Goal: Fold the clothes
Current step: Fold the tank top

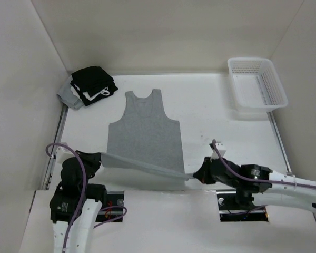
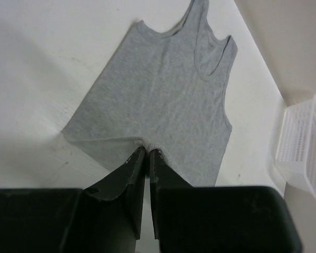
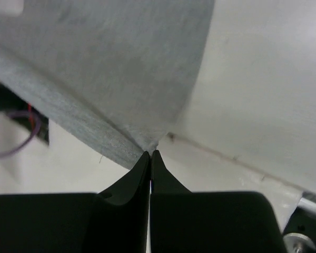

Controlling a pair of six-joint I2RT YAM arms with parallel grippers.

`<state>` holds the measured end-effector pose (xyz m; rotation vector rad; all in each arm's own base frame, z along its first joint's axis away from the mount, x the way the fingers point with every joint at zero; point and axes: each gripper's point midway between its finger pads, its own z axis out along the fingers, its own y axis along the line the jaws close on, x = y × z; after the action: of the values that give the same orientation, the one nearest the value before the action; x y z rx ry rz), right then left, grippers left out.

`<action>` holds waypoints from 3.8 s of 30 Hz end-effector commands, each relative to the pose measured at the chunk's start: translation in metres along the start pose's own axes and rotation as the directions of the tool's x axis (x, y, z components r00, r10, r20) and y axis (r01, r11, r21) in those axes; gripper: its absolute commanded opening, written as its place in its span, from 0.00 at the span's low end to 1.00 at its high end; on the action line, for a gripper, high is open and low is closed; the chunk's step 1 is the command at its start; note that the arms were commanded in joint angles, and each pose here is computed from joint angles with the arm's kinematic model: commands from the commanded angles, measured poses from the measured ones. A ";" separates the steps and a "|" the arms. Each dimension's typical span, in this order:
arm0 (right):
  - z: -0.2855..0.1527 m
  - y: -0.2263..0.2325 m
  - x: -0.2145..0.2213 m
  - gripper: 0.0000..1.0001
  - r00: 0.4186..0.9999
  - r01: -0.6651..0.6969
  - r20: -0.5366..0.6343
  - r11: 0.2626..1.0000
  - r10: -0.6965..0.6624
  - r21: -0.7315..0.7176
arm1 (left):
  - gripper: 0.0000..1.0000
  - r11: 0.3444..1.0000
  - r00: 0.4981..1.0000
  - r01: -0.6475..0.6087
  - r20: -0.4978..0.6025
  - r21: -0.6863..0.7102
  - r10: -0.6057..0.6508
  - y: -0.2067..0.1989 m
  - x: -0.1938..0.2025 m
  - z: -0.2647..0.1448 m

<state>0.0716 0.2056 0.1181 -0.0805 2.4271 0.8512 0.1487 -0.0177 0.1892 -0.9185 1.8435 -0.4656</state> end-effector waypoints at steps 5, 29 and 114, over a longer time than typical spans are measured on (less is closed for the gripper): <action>0.046 0.019 -0.204 0.00 0.914 0.019 0.404 0.999 -0.030 0.031 | 0.02 0.992 0.978 0.123 0.169 0.009 -0.123 -0.040 -0.047 0.074; 0.236 -0.062 -0.474 0.58 0.870 -0.093 0.490 0.993 0.046 0.072 | 0.39 0.996 0.975 0.069 0.216 -0.057 -0.055 -0.101 -0.087 0.340; -0.034 0.019 -0.208 0.02 0.837 0.017 0.543 0.995 -0.069 0.099 | 0.01 0.961 0.995 -0.085 -0.023 0.264 0.095 -0.087 0.000 0.062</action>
<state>0.1876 0.1652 0.2647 0.1811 1.9498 0.6275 0.2049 -0.0642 0.2249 -0.6487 1.8233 -0.6607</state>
